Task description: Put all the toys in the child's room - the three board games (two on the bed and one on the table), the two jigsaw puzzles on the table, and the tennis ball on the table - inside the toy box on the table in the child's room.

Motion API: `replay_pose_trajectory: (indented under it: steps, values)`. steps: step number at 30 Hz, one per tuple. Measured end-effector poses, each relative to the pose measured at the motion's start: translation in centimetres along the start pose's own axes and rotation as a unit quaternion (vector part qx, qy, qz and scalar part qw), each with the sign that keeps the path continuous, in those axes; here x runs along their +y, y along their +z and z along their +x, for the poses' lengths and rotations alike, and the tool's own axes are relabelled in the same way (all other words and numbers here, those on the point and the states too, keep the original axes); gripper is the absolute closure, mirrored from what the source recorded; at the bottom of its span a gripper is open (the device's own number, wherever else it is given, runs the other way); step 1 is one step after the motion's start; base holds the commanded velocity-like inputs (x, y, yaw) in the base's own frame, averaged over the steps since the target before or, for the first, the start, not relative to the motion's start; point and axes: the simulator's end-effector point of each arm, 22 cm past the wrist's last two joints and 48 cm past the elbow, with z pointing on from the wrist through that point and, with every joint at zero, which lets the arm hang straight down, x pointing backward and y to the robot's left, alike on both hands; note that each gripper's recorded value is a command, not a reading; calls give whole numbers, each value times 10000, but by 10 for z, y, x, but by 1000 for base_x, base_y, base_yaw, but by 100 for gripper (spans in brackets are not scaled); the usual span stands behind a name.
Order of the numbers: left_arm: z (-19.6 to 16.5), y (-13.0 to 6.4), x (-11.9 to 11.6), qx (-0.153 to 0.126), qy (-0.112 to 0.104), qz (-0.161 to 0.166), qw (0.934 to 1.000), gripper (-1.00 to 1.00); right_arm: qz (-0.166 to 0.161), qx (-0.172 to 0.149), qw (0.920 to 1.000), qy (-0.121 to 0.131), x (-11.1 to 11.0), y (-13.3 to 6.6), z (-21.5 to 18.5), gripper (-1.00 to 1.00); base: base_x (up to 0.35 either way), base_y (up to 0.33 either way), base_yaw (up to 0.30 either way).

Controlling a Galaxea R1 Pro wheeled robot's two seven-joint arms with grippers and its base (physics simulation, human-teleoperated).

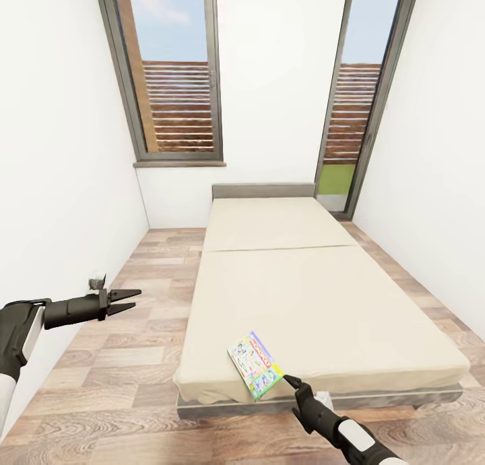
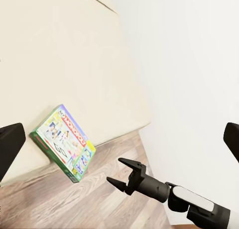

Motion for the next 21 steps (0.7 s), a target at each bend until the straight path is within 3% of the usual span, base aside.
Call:
replay_pose_trajectory:
  steps: [12,21]
  values:
    - [13,7,17,10,-2,5,10000,-100,-38,-49,10000,-56,-18,9,-7,-100,0,0,0]
    - [23,11,30,9,2,3,10000,-100,-227,-35,9996,-144,-15,23,-4,-100,0,0,0]
